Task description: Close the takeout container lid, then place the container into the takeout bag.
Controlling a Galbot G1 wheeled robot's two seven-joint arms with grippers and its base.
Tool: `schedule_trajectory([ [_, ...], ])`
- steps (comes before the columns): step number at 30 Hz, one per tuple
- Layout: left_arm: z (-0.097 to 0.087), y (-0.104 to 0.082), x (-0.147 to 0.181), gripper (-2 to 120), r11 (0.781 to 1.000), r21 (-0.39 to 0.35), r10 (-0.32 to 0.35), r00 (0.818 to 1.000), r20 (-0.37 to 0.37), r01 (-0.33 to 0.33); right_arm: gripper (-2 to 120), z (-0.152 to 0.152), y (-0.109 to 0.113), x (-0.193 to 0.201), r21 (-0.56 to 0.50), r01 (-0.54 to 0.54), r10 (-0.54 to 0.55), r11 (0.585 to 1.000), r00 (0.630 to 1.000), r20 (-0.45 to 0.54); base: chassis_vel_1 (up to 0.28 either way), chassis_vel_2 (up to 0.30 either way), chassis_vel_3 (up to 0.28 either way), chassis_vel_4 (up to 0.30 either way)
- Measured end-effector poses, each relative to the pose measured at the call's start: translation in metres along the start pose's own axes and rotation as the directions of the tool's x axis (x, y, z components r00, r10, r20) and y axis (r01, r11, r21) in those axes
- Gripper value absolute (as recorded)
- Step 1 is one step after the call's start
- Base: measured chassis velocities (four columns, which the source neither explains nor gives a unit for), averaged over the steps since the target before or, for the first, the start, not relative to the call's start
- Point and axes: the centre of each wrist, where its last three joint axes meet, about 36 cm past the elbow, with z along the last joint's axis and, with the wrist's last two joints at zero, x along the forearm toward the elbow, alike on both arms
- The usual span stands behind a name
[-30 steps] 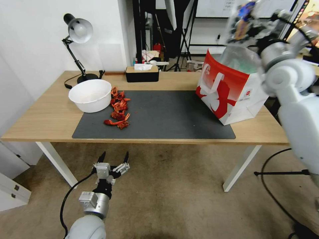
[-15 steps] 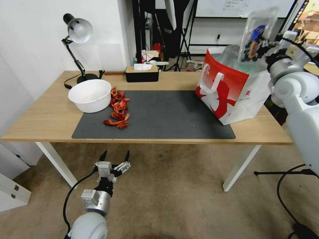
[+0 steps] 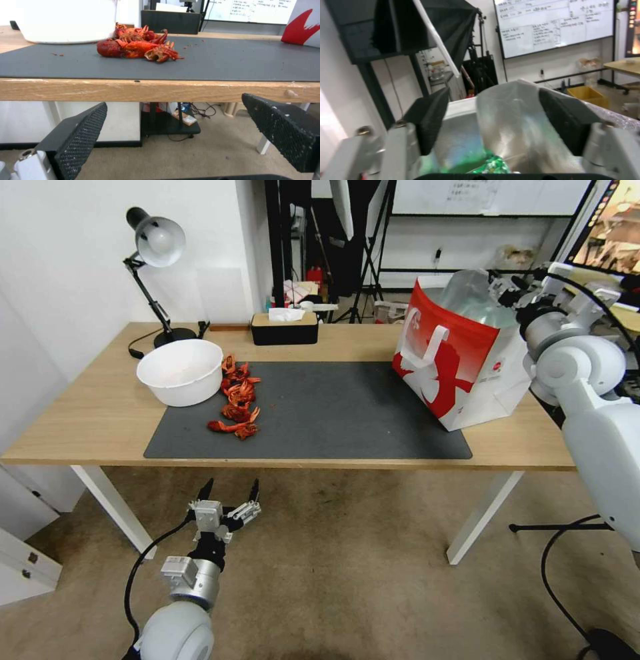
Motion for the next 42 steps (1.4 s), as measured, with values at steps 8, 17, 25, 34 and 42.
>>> schedule_trajectory([
  [8,-0.004,0.0,-0.004,100,1.0,0.007,0.018,1.0,0.013,-0.018,100,0.011,0.018,0.028,0.044,0.087,-0.091,0.995,0.992,0.086,0.0,0.0,0.0,0.0],
  [17,-0.009,-0.002,0.0,100,0.998,0.045,0.042,0.999,-0.035,-0.04,114,0.049,0.05,0.105,0.163,0.247,-0.261,0.955,0.962,0.074,0.0,0.0,0.0,0.0],
  [25,-0.008,0.002,-0.006,100,0.998,0.052,0.034,0.999,0.006,-0.034,114,0.095,0.053,0.166,0.237,0.242,-0.26,0.941,0.965,0.046,0.0,0.0,0.0,0.0],
  [34,-0.009,0.002,-0.005,100,0.999,0.033,0.032,0.999,0.033,-0.033,100,0.184,0.056,0.267,0.202,0.1,-0.105,0.974,0.994,0.014,0.0,0.0,0.0,0.0],
  [42,-0.008,0.001,0.001,100,0.998,0.039,0.053,0.998,0.023,-0.054,100,0.219,0.058,0.327,0.201,0.053,-0.049,0.978,0.998,-0.028,0.0,0.0,0.0,0.0],
])
